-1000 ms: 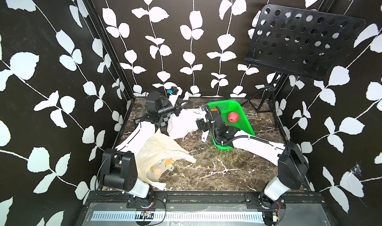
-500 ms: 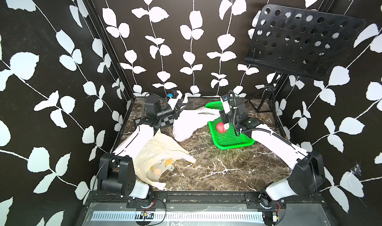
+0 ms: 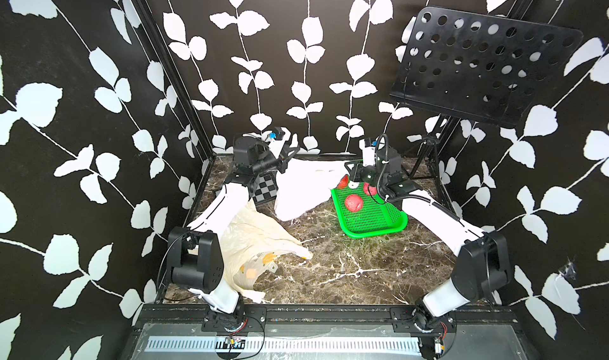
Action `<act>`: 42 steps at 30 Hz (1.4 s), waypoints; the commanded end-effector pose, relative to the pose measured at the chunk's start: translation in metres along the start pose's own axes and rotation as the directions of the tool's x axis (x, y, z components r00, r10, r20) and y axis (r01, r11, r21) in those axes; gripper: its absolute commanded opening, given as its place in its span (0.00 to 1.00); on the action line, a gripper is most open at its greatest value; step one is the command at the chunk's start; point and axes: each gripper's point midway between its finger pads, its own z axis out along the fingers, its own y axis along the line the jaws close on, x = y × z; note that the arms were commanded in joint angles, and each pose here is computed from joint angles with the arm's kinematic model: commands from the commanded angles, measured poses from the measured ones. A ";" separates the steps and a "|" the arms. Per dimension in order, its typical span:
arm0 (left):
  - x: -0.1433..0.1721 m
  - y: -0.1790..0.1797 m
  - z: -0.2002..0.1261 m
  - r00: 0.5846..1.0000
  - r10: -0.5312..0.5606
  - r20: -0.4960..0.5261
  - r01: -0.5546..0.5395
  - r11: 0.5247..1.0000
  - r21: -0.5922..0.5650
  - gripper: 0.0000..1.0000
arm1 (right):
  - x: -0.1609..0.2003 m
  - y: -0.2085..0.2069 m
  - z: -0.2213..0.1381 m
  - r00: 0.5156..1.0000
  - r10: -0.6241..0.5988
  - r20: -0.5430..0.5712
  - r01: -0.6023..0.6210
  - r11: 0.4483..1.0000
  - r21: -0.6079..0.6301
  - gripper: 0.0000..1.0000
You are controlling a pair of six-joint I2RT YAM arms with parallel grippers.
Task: Untie the knot of a plastic bag & take out the apple
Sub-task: Untie the plastic bag at the center of the board.
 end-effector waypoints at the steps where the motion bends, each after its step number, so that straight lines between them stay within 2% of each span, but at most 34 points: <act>1: -0.016 0.008 -0.010 1.000 0.009 0.005 -0.009 0.998 -0.065 0.04 | -0.034 0.017 -0.005 0.990 0.049 0.136 -0.038 0.996 -0.080 0.08; 7: 0.015 -0.011 -0.035 0.996 -0.073 -0.059 0.066 0.992 -0.105 0.11 | 0.011 0.024 -0.006 0.998 0.045 0.036 -0.041 0.992 -0.118 0.09; 10: 0.032 -0.025 -0.051 0.983 -0.151 -0.108 0.137 0.983 -0.123 0.21 | 0.036 0.025 -0.013 0.999 0.047 -0.004 -0.047 0.994 -0.097 0.10; 13: 0.046 -0.037 -0.067 0.953 -0.259 -0.159 0.233 0.958 -0.165 0.36 | 0.055 0.024 -0.021 0.998 0.063 -0.018 -0.064 0.996 -0.067 0.10; 16: 0.038 -0.049 -0.086 0.928 -0.346 -0.137 0.314 0.925 -0.213 0.49 | 0.063 0.026 -0.025 0.994 0.107 -0.008 -0.107 0.992 -0.061 0.10; 18: 0.025 -0.056 -0.099 0.903 -0.412 -0.119 0.372 0.891 -0.260 0.53 | 0.064 0.029 -0.026 0.992 0.130 0.000 -0.129 0.989 -0.072 0.10; 23: -0.006 -0.101 -0.112 0.875 -0.433 -0.217 0.373 0.888 -0.268 0.53 | 0.056 0.038 -0.027 0.987 0.159 0.013 -0.156 0.983 -0.100 0.10; 27: -0.031 -0.133 -0.111 0.844 -0.496 -0.204 0.467 0.867 -0.173 0.44 | 0.045 0.045 -0.026 0.983 0.180 0.032 -0.175 0.976 -0.128 0.10; 29: -0.035 -0.150 -0.102 0.832 -0.505 -0.230 0.493 0.863 -0.112 0.43 | 0.042 0.050 -0.025 0.981 0.189 0.031 -0.182 0.971 -0.152 0.10; 32: -0.023 -0.166 -0.078 0.804 -0.514 -0.299 0.520 0.852 -0.064 0.40 | 0.038 0.055 -0.024 0.980 0.198 0.031 -0.189 0.963 -0.193 0.10; 37: 0.008 -0.166 -0.030 0.752 -0.541 -0.376 0.563 0.824 -0.060 0.35 | 0.036 0.058 -0.029 0.979 0.200 0.041 -0.184 0.952 -0.244 0.10; 42: 0.041 -0.163 0.011 0.722 -0.511 -0.467 0.528 0.842 -0.105 0.31 | 0.041 0.057 -0.035 0.982 0.183 0.037 -0.166 0.949 -0.268 0.11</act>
